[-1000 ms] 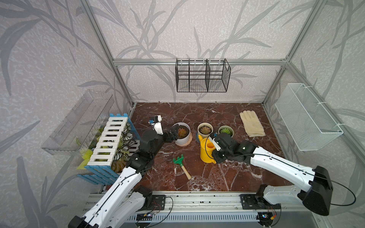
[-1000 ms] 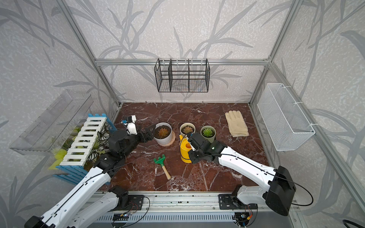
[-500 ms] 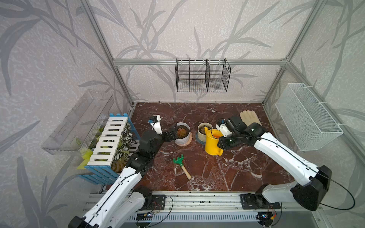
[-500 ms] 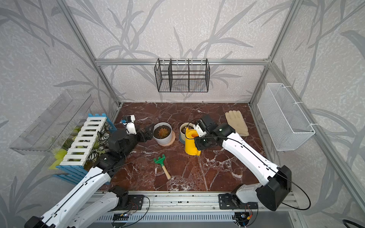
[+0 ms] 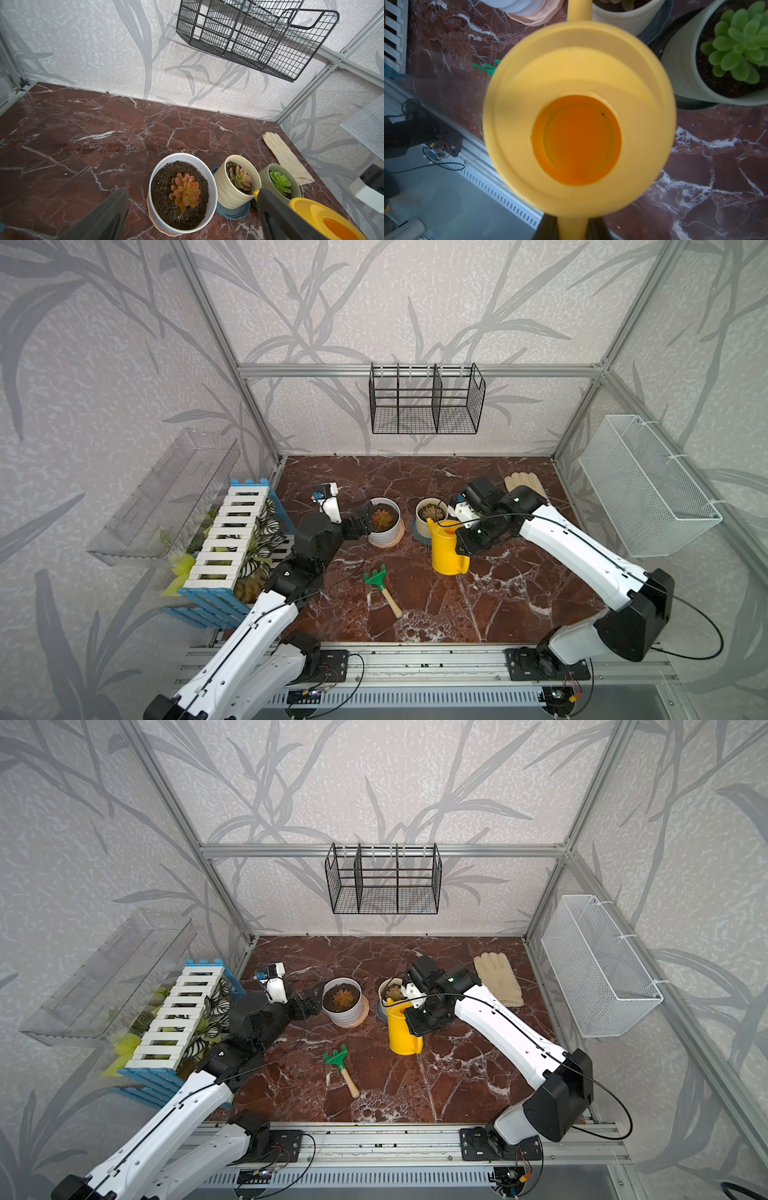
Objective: Water the succulent around the soil edge
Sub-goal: Water the soil of the potted plant with water.
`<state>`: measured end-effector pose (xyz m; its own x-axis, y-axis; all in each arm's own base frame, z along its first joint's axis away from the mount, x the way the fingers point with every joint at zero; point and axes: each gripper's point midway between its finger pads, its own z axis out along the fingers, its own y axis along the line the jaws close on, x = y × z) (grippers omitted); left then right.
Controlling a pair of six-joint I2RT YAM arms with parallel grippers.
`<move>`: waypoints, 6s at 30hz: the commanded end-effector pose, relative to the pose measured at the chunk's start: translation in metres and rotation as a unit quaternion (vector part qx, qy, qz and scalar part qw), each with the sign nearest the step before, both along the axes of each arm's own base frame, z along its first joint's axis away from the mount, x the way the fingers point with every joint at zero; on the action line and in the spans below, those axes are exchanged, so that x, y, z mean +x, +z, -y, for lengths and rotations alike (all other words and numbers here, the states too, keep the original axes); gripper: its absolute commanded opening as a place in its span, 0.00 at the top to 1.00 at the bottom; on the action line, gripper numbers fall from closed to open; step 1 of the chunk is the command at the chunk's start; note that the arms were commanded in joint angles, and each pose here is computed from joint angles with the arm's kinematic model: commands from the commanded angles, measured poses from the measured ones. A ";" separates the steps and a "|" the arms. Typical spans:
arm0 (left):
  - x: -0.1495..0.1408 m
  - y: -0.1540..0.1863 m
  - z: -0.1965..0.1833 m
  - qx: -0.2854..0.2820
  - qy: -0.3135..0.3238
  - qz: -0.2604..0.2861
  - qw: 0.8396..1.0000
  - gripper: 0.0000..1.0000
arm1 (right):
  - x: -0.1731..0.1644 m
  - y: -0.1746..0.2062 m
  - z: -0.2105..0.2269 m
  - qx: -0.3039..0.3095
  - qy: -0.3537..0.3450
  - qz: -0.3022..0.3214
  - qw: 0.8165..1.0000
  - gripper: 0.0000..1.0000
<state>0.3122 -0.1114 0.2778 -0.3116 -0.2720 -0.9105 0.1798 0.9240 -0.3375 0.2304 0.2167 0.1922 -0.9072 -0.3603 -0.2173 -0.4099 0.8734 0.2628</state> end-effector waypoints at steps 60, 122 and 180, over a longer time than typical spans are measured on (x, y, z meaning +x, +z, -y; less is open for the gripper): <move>-0.001 0.023 -0.003 -0.007 0.003 0.021 1.000 0.00 | 0.002 0.008 0.005 -0.011 -0.008 0.024 1.000 1.00; -0.002 0.027 -0.005 -0.014 0.002 0.027 1.000 0.00 | -0.040 0.000 0.077 0.039 -0.127 0.039 0.990 1.00; 0.000 0.030 -0.013 -0.029 0.004 0.030 0.999 0.00 | -0.038 -0.002 0.086 0.086 -0.149 -0.028 0.985 1.00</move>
<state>0.3127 -0.0990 0.2887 -0.2931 -0.3048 -0.9062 0.1733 0.9152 -0.3639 0.1903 0.1348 0.1829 -0.9874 -0.0487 -0.1508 -0.1127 0.8848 0.4522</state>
